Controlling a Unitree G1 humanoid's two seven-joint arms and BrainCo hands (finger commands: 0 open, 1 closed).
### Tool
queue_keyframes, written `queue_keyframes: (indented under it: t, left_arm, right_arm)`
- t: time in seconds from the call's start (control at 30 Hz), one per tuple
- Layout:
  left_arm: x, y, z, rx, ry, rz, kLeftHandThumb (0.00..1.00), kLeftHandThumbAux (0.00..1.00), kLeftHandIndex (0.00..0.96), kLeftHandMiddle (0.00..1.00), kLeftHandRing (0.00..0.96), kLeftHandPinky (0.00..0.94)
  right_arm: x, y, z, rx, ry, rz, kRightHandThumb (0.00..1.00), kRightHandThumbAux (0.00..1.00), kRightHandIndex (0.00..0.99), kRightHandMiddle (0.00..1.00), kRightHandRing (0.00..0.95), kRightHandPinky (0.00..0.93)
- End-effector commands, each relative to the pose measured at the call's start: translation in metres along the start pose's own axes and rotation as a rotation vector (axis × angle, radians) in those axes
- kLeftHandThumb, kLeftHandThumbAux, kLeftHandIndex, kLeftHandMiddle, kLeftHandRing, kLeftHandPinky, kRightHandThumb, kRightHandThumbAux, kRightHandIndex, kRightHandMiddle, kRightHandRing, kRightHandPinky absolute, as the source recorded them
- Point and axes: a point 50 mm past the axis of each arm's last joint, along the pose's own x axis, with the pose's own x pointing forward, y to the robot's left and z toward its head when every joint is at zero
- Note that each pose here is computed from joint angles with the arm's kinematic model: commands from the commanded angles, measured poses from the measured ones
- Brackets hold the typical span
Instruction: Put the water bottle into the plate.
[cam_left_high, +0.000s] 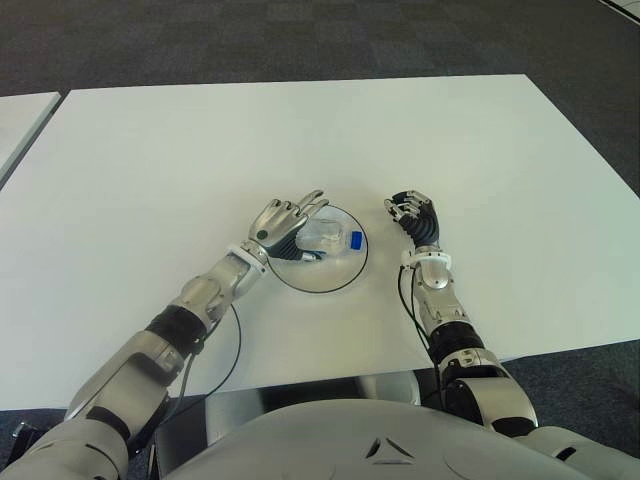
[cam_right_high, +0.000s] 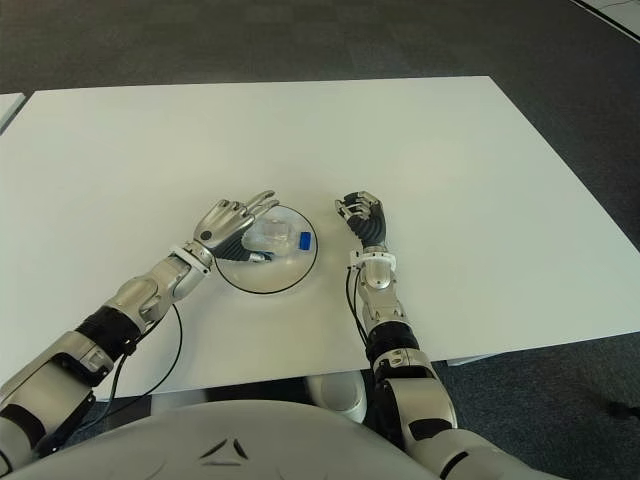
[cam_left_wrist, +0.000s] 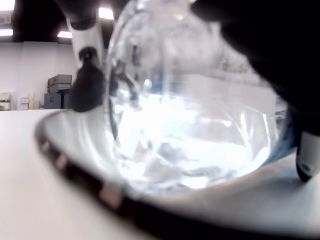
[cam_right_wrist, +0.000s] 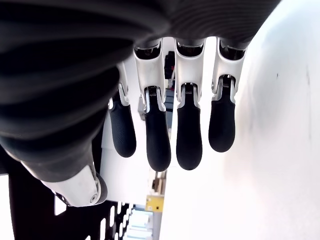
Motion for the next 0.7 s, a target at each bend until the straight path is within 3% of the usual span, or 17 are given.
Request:
queue_keyframes:
  t: [0.03,0.3,0.7]
  left_arm:
    - [-0.004,-0.0009,-0.001,0.038,0.003,-0.001,0.143,0.544,0.0,0.0,0.0,0.0]
    - [-0.0046,0.0021,0.0003,0.044,-0.001,0.04,0.038,0.52,0.0,0.0,0.0,0.0]
    - [-0.0055,0.0047,0.0015,0.054,0.003,0.123,0.009,0.492,0.0,0.0,0.0,0.0]
  right_arm:
    - [-0.0016,0.0012,-0.0037,-0.007,0.025,0.001,0.711,0.73,0.431,0.518,0.533,0.558]
    - [-0.0015,0.0012,-0.0039,-0.009,0.028,0.0,0.71,0.731,0.429,0.515,0.529,0.548]
    - [-0.0014,0.0013,-0.004,-0.011,0.03,0.001,0.709,0.732,0.429,0.512,0.527,0.555]
